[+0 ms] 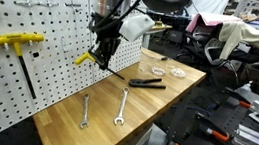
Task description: Place the black and yellow tool on the table on the peg board
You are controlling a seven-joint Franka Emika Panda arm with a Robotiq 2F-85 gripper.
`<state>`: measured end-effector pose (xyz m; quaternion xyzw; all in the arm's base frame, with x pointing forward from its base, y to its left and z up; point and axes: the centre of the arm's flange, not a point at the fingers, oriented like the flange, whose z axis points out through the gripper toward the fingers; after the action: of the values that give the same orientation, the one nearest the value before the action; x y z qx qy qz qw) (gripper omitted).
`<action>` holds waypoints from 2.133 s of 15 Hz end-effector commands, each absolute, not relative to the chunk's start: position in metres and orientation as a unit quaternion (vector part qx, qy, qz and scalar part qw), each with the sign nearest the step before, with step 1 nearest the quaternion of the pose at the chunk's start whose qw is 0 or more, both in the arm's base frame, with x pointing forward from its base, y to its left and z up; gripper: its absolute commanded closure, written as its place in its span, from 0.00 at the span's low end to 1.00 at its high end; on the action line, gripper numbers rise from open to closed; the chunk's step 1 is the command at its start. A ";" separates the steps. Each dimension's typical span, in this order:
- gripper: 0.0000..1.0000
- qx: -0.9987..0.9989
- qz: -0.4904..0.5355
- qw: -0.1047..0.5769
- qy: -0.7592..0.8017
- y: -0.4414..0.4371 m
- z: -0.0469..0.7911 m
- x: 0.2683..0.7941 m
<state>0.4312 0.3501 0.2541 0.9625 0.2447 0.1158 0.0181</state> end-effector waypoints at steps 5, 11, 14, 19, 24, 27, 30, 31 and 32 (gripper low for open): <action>0.98 0.960 0.134 0.013 0.245 0.361 0.255 0.435; 0.98 0.948 0.232 0.019 0.219 0.379 0.281 0.450; 0.98 0.934 0.275 0.039 0.226 0.388 0.287 0.446; 0.98 0.930 0.308 0.017 0.200 0.405 0.303 0.428; 0.93 0.936 0.296 0.016 0.190 0.408 0.300 0.430; 0.93 0.936 0.294 0.017 0.192 0.409 0.296 0.430; 0.98 0.935 0.303 -0.003 0.185 0.409 0.294 0.432; 0.98 0.934 0.308 -0.004 0.179 0.409 0.293 0.432; 0.98 0.933 0.317 -0.011 0.168 0.408 0.295 0.430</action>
<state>0.4299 0.4091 0.2951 0.9378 0.1834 0.2946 0.0092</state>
